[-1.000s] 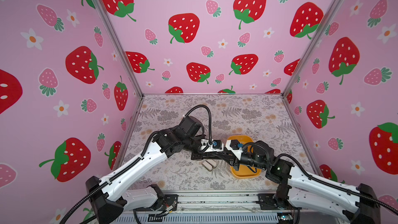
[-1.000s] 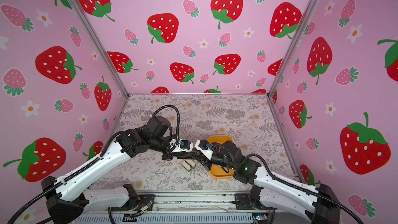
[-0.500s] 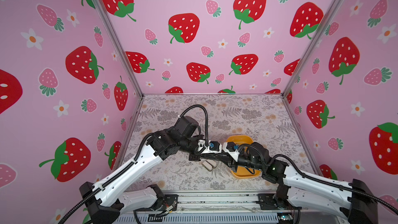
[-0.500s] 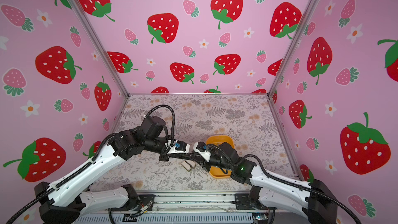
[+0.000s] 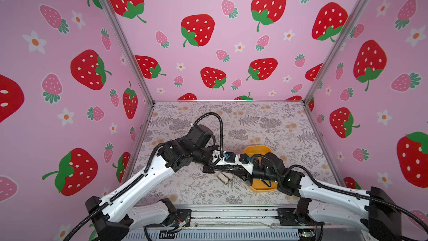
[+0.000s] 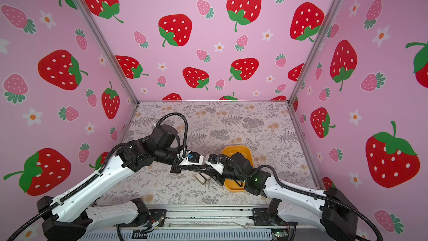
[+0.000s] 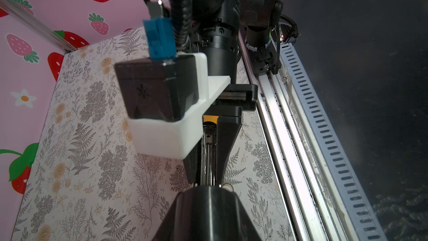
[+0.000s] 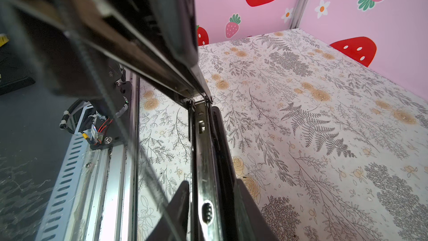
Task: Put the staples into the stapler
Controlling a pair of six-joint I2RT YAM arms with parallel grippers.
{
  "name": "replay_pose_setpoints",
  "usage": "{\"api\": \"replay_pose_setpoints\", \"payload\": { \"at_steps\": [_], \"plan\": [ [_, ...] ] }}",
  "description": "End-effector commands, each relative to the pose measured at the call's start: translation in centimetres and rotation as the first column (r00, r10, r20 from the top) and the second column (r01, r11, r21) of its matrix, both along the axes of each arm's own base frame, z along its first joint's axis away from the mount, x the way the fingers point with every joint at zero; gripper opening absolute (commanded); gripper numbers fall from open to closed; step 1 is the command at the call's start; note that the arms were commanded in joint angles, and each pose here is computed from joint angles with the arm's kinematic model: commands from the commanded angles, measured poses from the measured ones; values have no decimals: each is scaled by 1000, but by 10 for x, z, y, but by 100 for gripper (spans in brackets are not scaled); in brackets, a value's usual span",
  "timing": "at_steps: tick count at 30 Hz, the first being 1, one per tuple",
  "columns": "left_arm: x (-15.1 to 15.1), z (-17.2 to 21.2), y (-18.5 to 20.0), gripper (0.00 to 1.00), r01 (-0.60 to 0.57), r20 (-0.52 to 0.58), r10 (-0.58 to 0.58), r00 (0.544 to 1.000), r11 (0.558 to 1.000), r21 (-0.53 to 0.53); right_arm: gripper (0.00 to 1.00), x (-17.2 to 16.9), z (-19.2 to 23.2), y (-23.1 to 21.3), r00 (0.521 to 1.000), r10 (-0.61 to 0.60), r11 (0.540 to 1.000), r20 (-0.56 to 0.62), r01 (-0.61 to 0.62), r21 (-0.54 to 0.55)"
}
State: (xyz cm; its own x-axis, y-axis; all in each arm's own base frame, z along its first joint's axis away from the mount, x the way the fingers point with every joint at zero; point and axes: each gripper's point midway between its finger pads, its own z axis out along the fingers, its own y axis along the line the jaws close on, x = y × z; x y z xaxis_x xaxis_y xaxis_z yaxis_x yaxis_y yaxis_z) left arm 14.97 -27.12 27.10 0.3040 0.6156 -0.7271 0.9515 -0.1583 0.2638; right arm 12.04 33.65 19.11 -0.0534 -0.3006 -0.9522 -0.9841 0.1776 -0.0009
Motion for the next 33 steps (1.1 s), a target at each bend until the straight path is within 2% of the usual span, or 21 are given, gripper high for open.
{"api": "replay_pose_setpoints", "payload": {
  "at_steps": [1, 5, 12, 18, 23, 33],
  "plan": [
    [-7, 54, -10, 0, 95, 112, -76, 991, 982, -166, 31, -7, -2, -1, 999, 36, 999, 16, -36, -8],
    [-8, 58, -7, 0, 99, 118, -78, 990, 978, -186, 22, -6, -5, -1, 999, 33, 999, 18, -33, -16],
    [6, 63, 2, 0, 48, 144, -16, 989, 973, -226, 19, -6, -4, -3, 999, 29, 1000, 23, -29, -5],
    [20, 69, 11, 0, 11, 139, 28, 990, 962, -272, 19, -5, -3, -10, 999, 3, 1000, 34, -3, 11],
    [36, 75, 22, 0, -26, 119, 72, 990, 936, -350, 18, -4, 0, -16, 999, -2, 999, 44, 1, 37],
    [61, 82, 40, 0, -86, 86, 135, 987, 900, -428, 17, -5, 8, -19, 999, -2, 997, 54, -2, 74]
  ]
}}
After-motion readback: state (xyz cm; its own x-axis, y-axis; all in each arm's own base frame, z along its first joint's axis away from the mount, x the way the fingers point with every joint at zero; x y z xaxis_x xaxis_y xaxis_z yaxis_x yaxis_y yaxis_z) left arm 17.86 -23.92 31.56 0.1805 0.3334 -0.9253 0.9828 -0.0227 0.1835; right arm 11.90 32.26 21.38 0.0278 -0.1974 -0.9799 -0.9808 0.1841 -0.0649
